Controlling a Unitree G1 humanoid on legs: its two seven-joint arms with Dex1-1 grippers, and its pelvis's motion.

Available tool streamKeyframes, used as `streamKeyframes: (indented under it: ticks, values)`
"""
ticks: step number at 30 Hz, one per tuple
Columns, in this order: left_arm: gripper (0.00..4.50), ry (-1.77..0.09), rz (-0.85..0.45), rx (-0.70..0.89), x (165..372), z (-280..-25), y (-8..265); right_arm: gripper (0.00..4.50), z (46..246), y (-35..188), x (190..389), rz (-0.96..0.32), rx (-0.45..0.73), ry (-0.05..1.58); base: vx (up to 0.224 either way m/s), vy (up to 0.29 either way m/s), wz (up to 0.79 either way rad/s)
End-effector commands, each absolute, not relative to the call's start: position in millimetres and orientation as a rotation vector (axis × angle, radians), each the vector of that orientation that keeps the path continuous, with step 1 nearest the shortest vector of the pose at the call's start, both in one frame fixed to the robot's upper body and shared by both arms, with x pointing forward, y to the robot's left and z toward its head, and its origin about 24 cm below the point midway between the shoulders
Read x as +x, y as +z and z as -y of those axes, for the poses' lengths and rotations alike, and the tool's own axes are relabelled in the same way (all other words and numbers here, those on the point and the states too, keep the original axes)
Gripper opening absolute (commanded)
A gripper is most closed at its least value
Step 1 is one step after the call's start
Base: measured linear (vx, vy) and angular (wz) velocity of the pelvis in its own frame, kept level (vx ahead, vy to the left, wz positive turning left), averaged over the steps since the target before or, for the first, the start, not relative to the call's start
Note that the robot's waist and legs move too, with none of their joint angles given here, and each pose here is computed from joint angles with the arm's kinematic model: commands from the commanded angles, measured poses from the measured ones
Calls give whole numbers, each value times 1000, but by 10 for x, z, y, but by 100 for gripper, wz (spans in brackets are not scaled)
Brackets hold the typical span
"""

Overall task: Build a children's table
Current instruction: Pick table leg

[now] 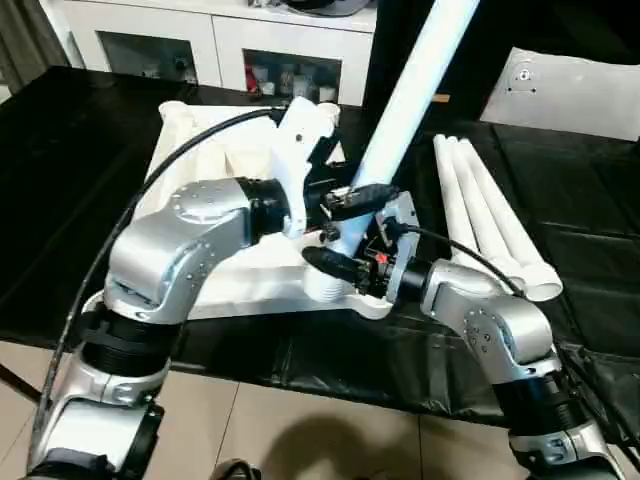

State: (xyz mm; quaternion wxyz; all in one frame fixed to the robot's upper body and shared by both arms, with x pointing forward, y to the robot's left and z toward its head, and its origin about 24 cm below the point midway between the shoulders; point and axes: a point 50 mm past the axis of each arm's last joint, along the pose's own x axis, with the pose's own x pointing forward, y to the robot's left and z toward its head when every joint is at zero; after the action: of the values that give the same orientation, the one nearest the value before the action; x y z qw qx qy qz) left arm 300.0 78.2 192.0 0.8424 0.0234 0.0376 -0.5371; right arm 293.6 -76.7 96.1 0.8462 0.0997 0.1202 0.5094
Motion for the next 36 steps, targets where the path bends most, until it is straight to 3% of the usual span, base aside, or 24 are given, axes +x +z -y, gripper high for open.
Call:
streamKeyframes:
  ticks: [1, 5, 34, 36]
  values:
    - [254, -1418, -42, -12, 2756, -593, 1979, 193, 808, 952, 2964, -268, 209, 1066, 0, 0, 0]
    - [254, -1514, -60, -115, 2701, -633, 1974, 193, 805, 937, 2938, -277, 207, 1094, 0, 0, 0]
    - [253, -1574, -91, -115, 2733, -838, 1805, 193, 856, 949, 2927, -252, 207, 1118, 0, 0, 0]
    - [281, -1576, -114, -121, 2747, -903, 1749, 193, 872, 934, 2925, -243, 187, 1117, 0, 0, 0]
